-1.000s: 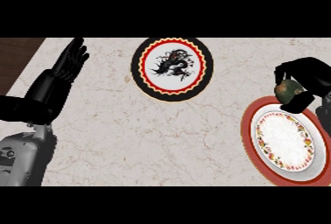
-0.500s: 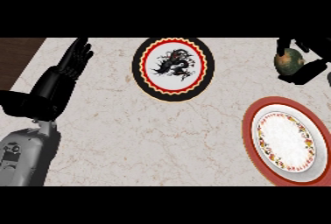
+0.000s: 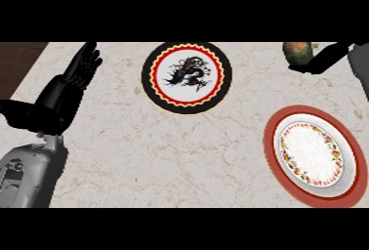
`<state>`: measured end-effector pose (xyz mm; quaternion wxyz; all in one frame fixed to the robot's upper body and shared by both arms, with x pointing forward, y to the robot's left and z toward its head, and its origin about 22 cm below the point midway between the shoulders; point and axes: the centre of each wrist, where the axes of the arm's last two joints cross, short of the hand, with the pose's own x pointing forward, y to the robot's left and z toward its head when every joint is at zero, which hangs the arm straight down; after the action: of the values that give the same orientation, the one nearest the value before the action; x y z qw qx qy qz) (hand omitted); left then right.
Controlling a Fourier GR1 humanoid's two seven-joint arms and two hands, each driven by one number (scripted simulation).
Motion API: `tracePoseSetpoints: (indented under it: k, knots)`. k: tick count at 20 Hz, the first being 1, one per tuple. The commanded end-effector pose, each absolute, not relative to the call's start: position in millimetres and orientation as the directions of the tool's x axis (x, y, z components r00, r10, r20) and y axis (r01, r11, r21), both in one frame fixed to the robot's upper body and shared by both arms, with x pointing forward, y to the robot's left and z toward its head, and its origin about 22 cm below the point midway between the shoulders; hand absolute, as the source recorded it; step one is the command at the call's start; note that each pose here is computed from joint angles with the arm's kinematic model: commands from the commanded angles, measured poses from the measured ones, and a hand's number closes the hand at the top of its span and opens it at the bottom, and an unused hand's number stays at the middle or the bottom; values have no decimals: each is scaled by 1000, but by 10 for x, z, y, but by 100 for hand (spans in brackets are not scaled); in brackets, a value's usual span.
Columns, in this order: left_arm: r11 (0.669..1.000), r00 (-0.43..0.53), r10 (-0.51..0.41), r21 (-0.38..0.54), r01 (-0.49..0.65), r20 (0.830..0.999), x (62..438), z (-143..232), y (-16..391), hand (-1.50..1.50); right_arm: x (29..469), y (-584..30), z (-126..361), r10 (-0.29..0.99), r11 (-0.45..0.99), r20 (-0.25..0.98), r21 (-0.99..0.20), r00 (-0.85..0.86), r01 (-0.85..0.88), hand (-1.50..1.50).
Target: Pick the squash from the plate and place it in the plate
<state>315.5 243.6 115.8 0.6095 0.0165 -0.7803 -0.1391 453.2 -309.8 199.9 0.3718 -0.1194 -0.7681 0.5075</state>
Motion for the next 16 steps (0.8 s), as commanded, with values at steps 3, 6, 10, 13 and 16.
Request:
tracePoseSetpoints:
  k: [3,6,10,13,16]
  knots:
    - [966,-245,-200,233,111,949,3172,1199,2540,0,4727,-2580,2156,397,450,500,-837,-770,-312,150]
    - [964,-228,-214,243,107,950,3139,1201,2520,0,4783,-2182,2024,371,435,520,-829,-770,-351,150]
    - [965,-234,-212,241,105,949,3160,1197,2556,0,4829,-1790,2138,338,432,559,-807,-757,-403,150]
    - [961,-228,-230,257,99,946,3106,1183,2609,0,4807,-1349,2018,337,413,604,-784,-722,-463,150]
    - [971,-220,-203,226,84,954,3142,1153,2551,0,4777,-1183,1848,329,398,606,-784,-724,-476,150]
